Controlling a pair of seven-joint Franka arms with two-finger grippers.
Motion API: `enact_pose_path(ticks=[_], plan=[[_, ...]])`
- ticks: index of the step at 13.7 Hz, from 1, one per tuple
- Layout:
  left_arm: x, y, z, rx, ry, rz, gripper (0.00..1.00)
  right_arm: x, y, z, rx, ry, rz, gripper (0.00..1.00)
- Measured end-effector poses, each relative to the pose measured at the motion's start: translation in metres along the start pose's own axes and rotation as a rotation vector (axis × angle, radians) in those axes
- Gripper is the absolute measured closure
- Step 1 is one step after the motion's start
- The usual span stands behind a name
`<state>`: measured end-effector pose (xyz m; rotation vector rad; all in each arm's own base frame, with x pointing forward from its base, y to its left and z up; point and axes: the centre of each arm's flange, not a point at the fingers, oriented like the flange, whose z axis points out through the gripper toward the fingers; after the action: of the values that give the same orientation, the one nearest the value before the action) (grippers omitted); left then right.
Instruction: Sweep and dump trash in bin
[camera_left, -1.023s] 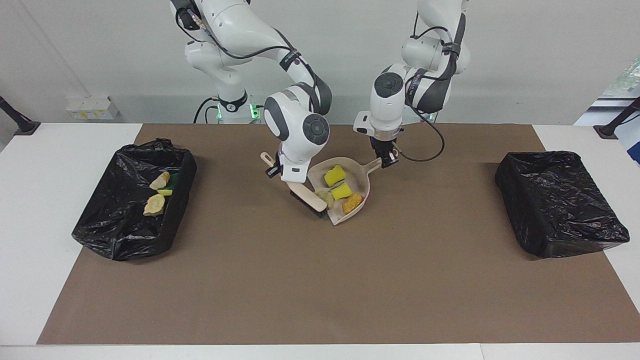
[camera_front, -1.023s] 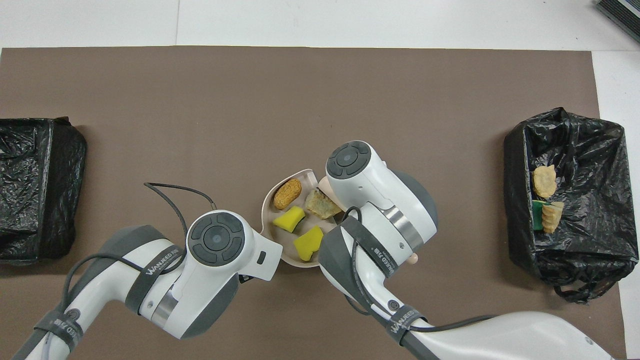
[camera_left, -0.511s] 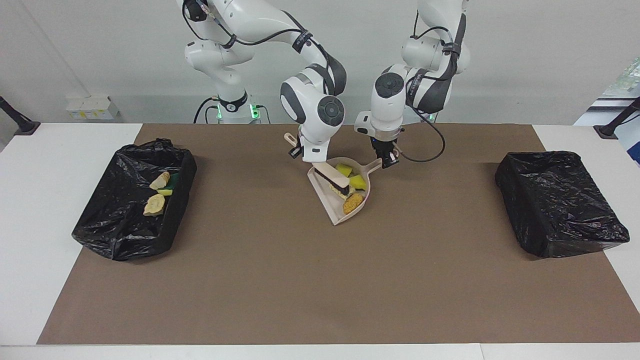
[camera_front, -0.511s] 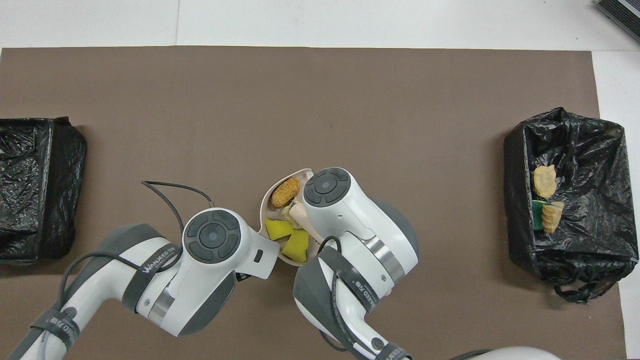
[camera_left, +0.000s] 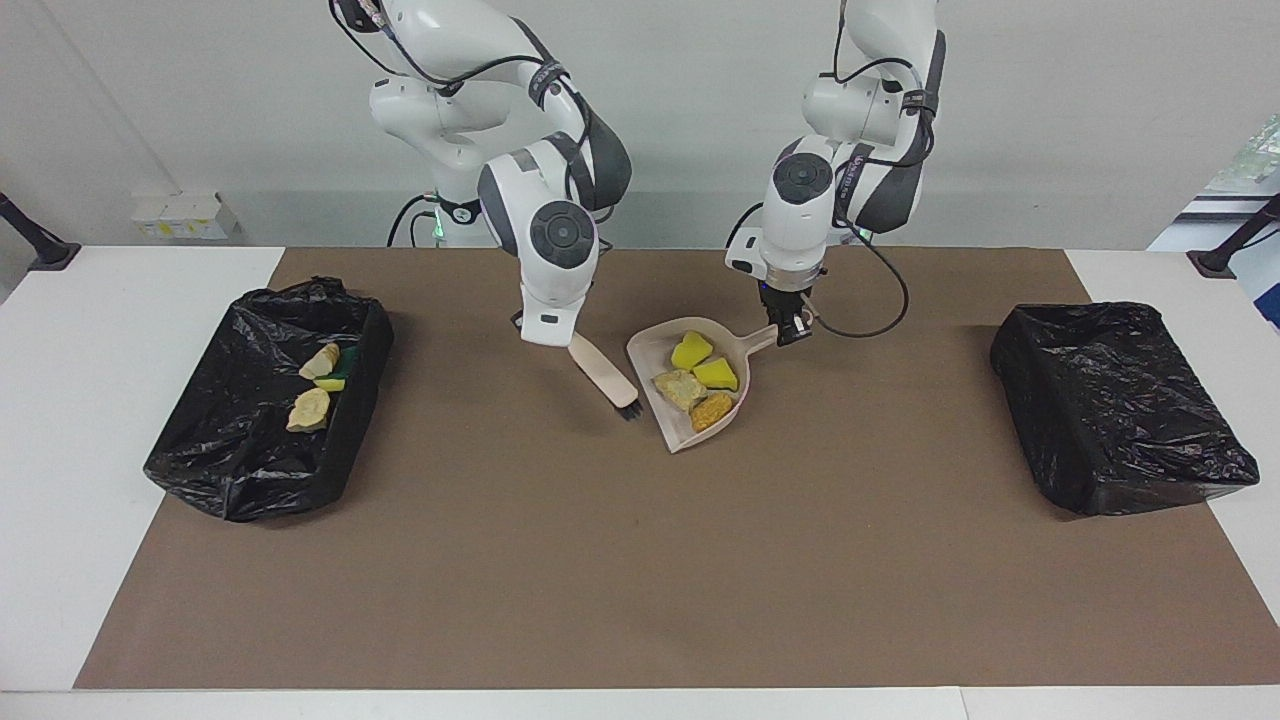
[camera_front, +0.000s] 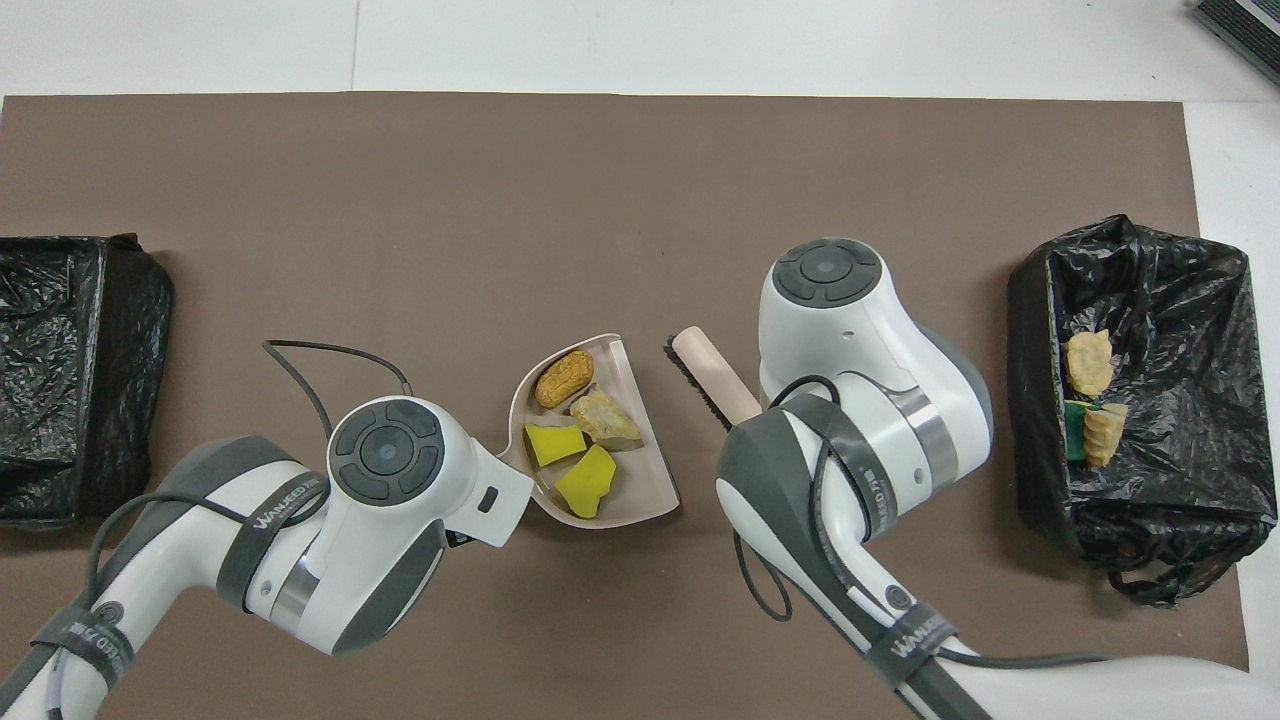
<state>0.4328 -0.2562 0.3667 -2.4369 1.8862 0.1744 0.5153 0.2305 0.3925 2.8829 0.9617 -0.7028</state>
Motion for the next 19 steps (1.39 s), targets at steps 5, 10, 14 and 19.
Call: enact_pose_path(ticks=[5, 10, 14, 19], plan=[[-0.034, -0.025, -0.016, 0.014, 0.015, 0.113, 0.68, -0.046, 0.075, -0.022, 0.033, 0.014, 0.143, 0.74], [-0.119, -0.065, -0.047, 0.032, 0.025, 0.171, 0.68, -0.063, 0.084, -0.026, 0.046, -0.005, 0.39, 0.74], [-0.19, -0.097, -0.046, 0.03, 0.03, 0.191, 0.68, -0.048, 0.018, -0.02, 0.084, 0.017, 0.457, 0.74], [-0.295, -0.139, -0.063, 0.075, 0.04, 0.181, 0.68, -0.02, -0.112, -0.009, 0.116, 0.037, 0.518, 0.74]])
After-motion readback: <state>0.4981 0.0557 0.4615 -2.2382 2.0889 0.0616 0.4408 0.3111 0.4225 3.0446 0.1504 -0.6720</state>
